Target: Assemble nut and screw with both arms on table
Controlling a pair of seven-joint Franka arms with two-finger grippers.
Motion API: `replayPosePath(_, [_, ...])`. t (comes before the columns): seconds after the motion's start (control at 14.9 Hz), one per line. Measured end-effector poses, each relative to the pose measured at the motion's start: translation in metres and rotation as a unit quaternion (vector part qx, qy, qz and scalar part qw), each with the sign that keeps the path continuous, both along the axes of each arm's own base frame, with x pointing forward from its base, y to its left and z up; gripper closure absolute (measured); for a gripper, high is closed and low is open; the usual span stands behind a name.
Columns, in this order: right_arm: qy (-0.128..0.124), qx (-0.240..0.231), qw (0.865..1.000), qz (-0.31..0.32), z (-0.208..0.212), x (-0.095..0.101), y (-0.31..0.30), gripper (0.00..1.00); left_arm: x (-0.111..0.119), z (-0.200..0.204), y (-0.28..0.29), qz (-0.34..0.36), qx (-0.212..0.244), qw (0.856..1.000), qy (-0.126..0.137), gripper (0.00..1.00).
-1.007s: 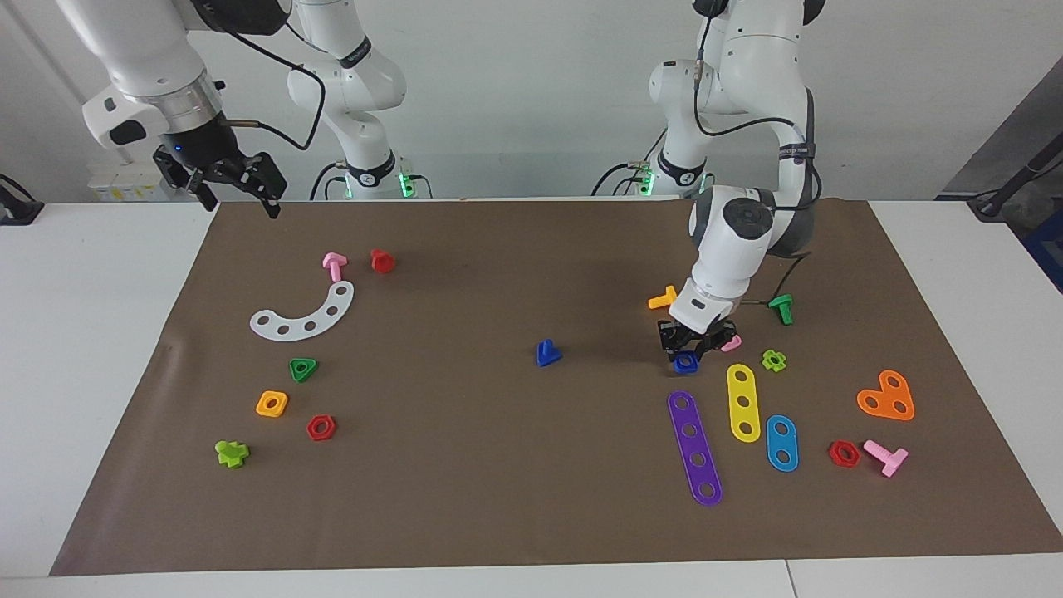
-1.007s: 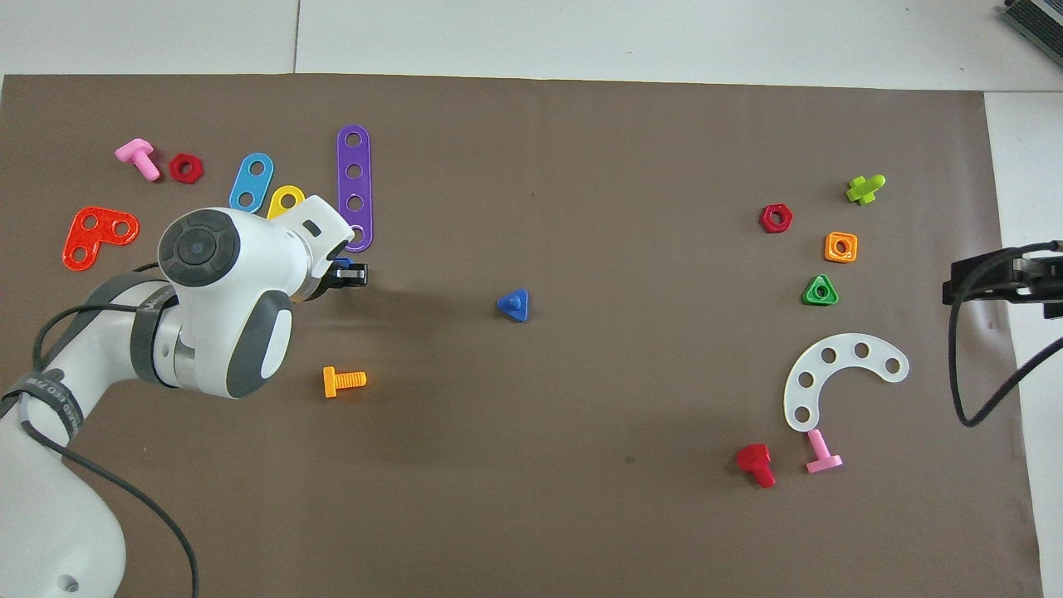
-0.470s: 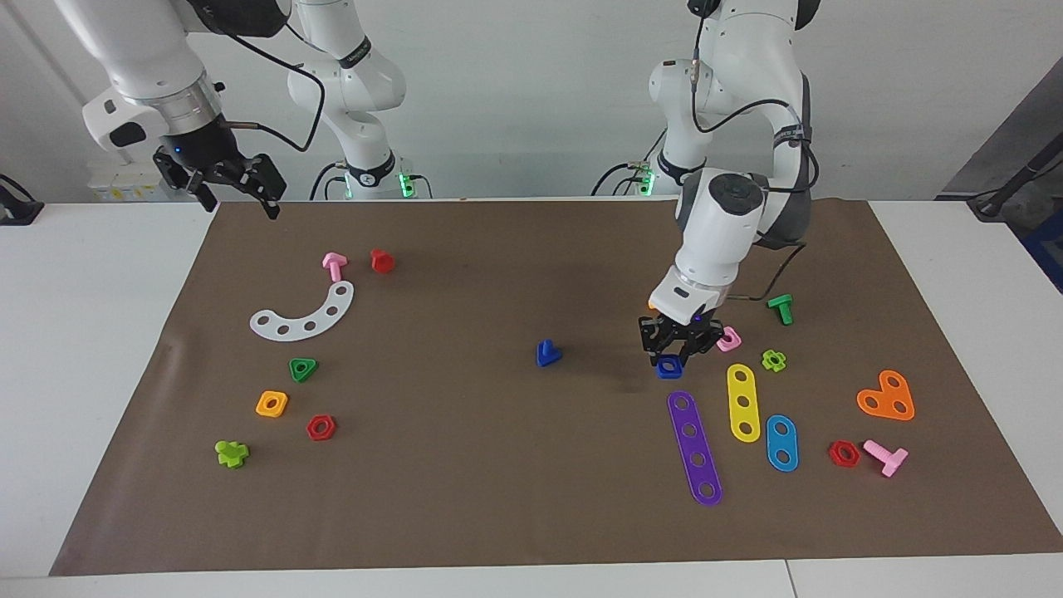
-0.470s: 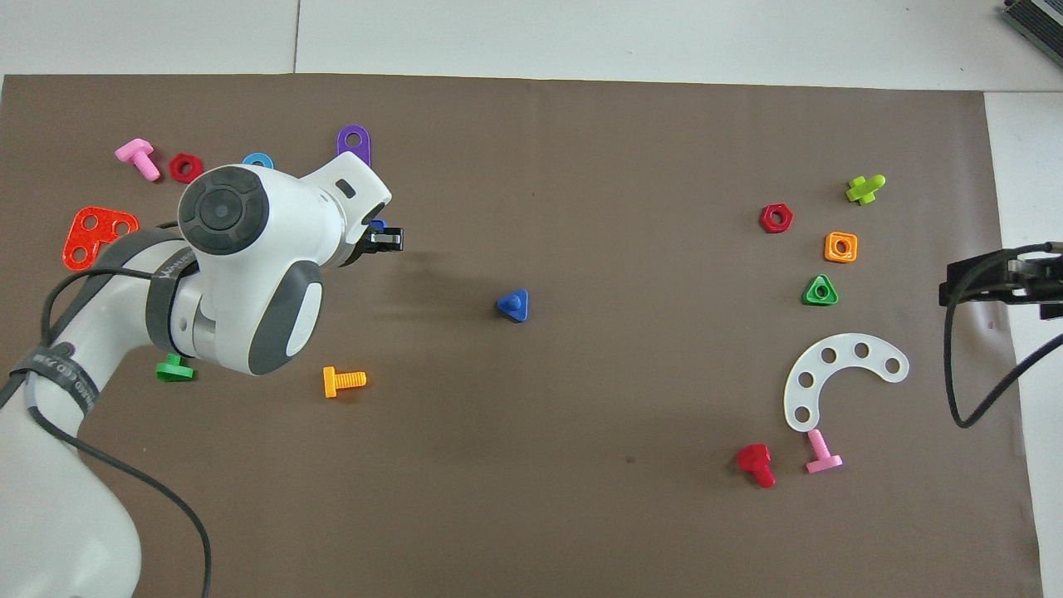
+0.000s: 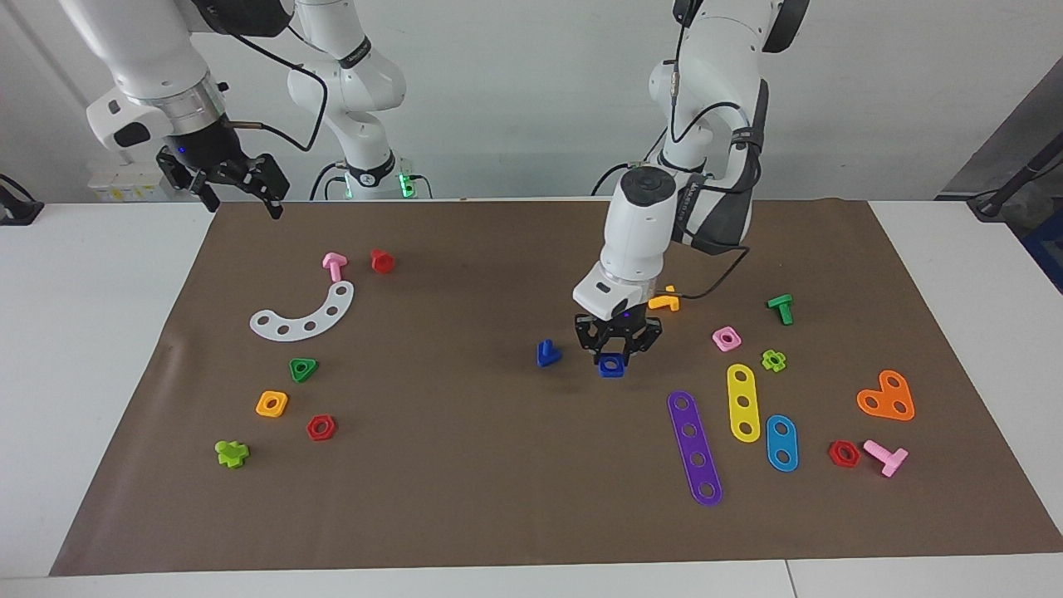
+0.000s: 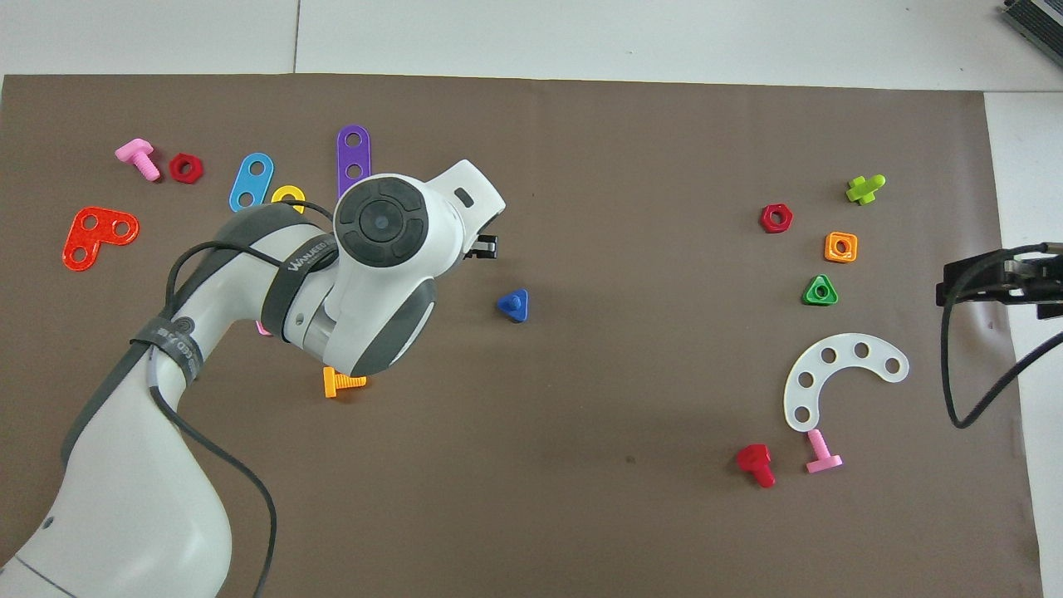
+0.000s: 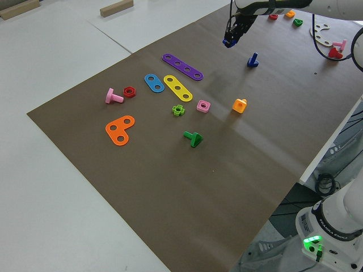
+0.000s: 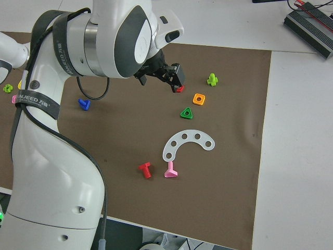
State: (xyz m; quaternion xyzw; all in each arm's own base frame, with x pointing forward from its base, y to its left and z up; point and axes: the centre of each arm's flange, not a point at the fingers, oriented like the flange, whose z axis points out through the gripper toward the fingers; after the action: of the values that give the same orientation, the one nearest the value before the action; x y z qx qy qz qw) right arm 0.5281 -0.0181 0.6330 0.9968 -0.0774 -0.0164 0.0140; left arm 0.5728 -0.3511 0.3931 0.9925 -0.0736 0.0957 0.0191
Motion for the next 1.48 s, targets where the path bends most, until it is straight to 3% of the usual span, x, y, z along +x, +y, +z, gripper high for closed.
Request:
replayPosePath(0.74, [0.000, 0.001, 1.000, 0.017, 0.000, 0.000, 0.002, 0.00, -0.023, -0.011, -0.039, 0.000, -0.005, 1.000, 0.008, 0.53])
replayPosePath(1.01, [0.002, 0.001, 1.000, 0.021, 0.000, 0.000, 0.002, 0.00, -0.042, -0.042, -0.061, -0.019, 0.005, 0.999, 0.032, 0.53])
replayPosePath(1.48, [0.002, 0.001, 1.000, 0.021, 0.000, 0.000, 0.002, 0.00, -0.045, -0.042, -0.065, -0.016, -0.002, 0.999, 0.037, 0.53])
